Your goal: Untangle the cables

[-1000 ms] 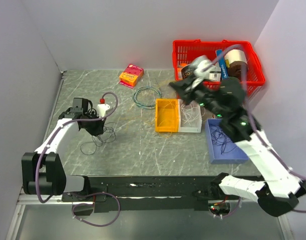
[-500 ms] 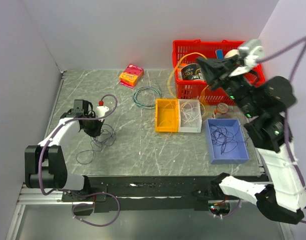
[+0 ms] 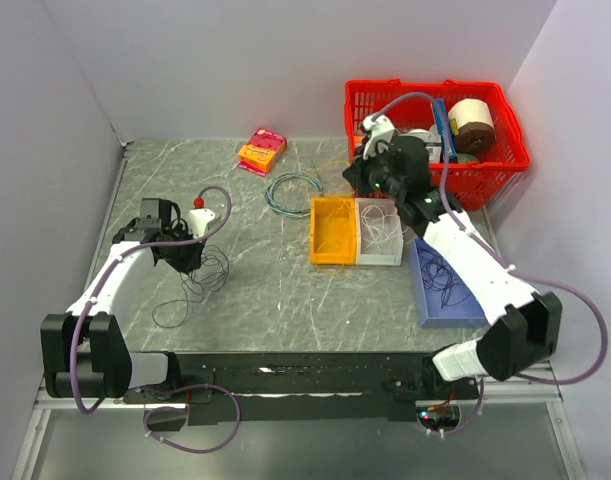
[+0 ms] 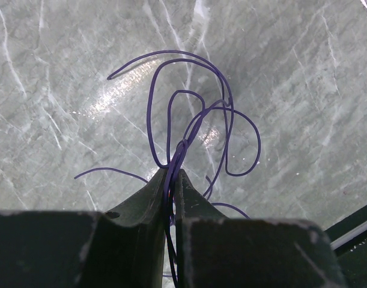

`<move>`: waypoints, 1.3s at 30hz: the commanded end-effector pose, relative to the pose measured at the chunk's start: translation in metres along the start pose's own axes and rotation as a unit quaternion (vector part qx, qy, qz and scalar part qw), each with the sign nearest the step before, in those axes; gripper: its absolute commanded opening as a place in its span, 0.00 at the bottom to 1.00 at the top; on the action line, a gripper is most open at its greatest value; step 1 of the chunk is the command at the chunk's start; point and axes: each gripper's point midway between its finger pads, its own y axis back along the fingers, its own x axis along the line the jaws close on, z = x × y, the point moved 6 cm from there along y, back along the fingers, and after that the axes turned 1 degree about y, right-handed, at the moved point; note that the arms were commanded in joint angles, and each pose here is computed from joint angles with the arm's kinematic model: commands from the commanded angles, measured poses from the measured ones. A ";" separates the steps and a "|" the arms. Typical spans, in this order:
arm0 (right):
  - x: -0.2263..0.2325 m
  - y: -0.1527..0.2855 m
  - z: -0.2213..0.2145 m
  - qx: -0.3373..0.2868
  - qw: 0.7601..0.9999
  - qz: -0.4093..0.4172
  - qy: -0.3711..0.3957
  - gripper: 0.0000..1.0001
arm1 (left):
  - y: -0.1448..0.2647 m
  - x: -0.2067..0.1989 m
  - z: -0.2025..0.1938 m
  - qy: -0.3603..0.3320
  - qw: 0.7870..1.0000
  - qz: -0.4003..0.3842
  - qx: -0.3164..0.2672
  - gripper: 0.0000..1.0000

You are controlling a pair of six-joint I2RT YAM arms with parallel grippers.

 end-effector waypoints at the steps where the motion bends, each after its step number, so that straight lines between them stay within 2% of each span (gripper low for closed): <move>1: 0.001 -0.018 0.005 -0.024 0.999 0.012 -0.027 0.00 | 0.007 -0.003 0.009 -0.007 1.000 -0.008 -0.022 0.13; 10: -0.013 -0.043 -0.057 0.046 0.994 -0.037 -0.090 0.00 | 0.009 -0.002 0.010 -0.010 1.000 -0.007 -0.023 0.13; 17: -0.021 -0.070 -0.105 0.127 0.985 -0.055 -0.098 0.00 | 0.007 -0.002 0.010 -0.004 1.000 -0.011 -0.020 0.13; 23: -0.021 -0.081 -0.122 0.165 0.981 -0.050 -0.088 0.01 | 0.012 -0.008 0.014 -0.005 0.999 -0.025 -0.034 0.13; 24: -0.018 -0.081 -0.119 0.177 0.979 -0.035 -0.090 0.17 | 0.013 -0.009 0.015 -0.004 0.999 -0.029 -0.037 0.14; 27: -0.010 -0.079 -0.114 0.184 0.979 -0.016 -0.083 0.51 | 0.014 -0.012 0.018 -0.005 0.998 -0.039 -0.043 0.13; 30: -0.007 -0.070 -0.101 0.164 0.983 -0.021 -0.075 0.64 | 0.016 -0.014 0.022 -0.005 0.998 -0.042 -0.046 0.14; 35: -0.001 -0.046 -0.068 0.128 0.991 -0.024 -0.042 0.77 | 0.019 -0.019 0.029 -0.011 0.997 -0.051 -0.055 0.14; 36: 0.002 -0.042 -0.061 0.120 0.992 -0.022 -0.033 0.85 | 0.021 -0.021 0.032 -0.013 0.997 -0.054 -0.058 0.14; 39: 0.025 -0.027 -0.042 0.082 0.996 0.018 0.024 0.98 | 0.025 -0.029 0.040 -0.023 0.995 -0.073 -0.071 0.13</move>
